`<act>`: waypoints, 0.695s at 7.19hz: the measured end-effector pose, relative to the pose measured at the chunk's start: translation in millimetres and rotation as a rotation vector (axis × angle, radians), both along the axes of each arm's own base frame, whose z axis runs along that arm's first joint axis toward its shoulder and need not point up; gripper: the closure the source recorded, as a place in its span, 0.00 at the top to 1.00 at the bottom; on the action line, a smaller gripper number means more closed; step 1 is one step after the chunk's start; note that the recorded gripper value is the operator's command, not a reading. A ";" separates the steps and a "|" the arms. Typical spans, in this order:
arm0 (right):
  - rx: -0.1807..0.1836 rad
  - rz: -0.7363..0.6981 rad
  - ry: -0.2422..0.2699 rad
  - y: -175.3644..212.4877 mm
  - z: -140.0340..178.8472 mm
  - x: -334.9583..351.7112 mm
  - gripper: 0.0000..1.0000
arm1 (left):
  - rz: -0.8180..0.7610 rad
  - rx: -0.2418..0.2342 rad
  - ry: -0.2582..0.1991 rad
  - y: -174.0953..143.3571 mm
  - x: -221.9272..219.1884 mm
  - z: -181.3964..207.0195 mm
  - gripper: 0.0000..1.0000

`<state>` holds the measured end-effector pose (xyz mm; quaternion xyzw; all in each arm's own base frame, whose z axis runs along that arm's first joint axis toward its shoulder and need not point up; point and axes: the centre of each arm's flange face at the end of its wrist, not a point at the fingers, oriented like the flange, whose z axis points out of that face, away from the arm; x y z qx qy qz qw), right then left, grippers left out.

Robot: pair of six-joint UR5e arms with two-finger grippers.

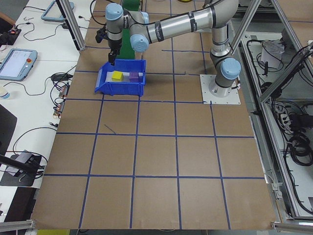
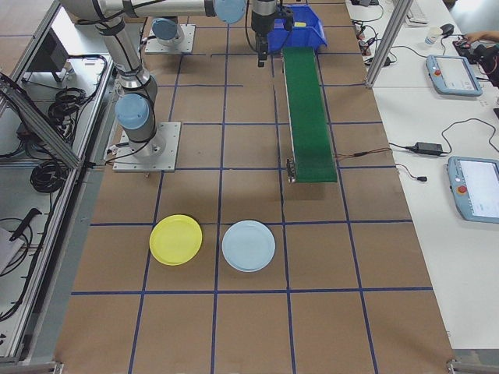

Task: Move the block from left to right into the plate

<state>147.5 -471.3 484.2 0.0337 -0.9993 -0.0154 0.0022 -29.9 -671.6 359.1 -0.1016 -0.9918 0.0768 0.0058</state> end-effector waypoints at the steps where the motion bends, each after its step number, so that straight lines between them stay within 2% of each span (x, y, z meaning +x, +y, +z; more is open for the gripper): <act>1: 0.000 0.000 0.000 0.0 -0.2 0.0 1.00 | 0.018 0.019 0.004 -8.6 2.1 -23.5 1.00; 5: 0.001 0.001 0.000 -0.2 -0.4 0.0 1.00 | 0.052 0.085 0.013 -24.6 5.7 -88.6 0.99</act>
